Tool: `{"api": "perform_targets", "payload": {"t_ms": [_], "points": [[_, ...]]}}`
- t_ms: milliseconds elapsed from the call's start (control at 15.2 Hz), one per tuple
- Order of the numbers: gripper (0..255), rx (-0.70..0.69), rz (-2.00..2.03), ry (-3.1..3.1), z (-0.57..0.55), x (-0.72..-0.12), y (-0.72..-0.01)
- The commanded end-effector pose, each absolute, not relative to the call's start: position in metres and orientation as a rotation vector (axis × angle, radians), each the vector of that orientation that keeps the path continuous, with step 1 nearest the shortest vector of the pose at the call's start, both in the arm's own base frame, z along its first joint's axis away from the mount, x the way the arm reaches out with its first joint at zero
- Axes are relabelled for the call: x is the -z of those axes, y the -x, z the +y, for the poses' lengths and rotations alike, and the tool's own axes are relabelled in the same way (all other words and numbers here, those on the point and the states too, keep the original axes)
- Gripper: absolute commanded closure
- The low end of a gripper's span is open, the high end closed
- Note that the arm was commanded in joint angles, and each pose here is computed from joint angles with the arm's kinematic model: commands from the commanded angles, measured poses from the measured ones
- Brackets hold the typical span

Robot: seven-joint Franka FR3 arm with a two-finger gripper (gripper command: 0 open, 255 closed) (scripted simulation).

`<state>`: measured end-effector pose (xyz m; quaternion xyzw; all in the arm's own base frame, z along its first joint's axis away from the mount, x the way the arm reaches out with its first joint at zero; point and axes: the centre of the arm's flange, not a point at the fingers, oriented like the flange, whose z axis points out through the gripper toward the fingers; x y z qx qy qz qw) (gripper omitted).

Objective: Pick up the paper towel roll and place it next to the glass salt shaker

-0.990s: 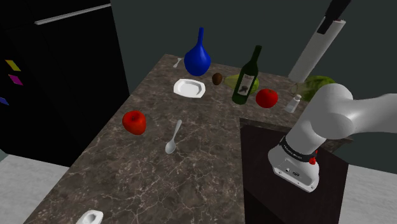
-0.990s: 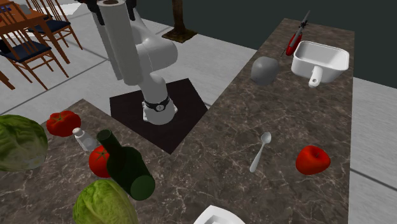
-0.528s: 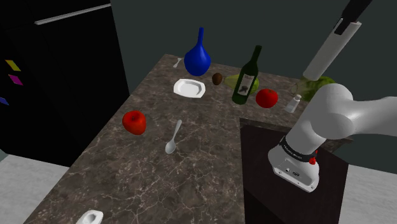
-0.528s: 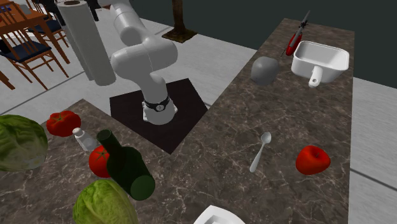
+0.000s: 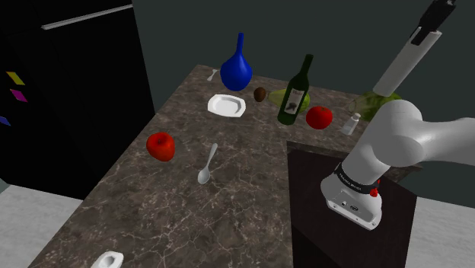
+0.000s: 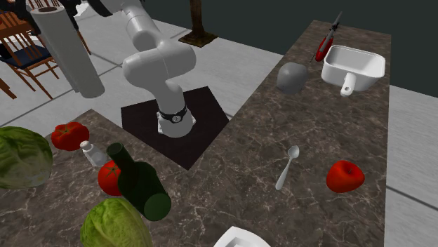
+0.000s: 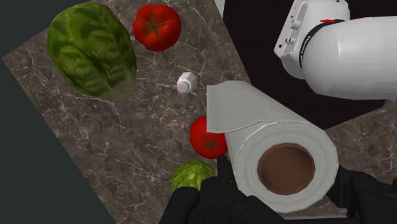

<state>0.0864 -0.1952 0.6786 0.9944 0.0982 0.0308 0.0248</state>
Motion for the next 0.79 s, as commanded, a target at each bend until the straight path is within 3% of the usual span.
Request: {"api": "perform_targets", "payload": {"t_ms": [0,726], "points": [[255,-0.095,0.304,-3.075,-0.196,-0.669,-0.086],[255,-0.095,0.304,-3.075,-0.196,-0.611,-0.086]]}}
